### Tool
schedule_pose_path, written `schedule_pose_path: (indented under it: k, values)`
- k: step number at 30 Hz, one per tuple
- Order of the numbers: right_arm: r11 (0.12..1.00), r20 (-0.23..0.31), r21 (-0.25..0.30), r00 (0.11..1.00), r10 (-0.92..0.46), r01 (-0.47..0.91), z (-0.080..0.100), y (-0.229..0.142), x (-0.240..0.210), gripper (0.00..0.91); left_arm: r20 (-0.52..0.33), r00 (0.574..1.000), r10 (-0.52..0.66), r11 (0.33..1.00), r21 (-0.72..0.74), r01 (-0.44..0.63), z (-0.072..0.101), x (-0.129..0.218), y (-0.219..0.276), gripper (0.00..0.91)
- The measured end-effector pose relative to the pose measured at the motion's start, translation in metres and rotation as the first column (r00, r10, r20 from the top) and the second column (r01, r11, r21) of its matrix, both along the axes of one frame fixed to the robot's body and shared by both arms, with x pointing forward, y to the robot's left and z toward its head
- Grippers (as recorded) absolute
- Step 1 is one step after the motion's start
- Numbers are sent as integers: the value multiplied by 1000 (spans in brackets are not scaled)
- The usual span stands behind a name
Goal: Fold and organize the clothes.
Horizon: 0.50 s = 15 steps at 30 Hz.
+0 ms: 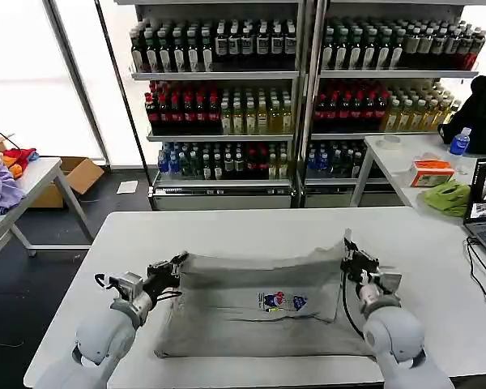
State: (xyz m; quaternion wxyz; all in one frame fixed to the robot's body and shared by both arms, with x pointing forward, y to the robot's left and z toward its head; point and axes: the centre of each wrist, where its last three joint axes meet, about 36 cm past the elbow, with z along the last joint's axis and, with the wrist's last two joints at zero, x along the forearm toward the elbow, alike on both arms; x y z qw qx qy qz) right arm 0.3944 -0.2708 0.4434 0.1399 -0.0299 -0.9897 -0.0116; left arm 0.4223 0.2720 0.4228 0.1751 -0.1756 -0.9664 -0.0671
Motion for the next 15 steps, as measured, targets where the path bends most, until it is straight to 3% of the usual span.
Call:
schedule_pose_path:
  k: [15]
  values:
    - [995,-101,-83,992,-69,61,-27,-7,-68,0,-35,999,-21,1000,-3,21,-19,-48,-9,10]
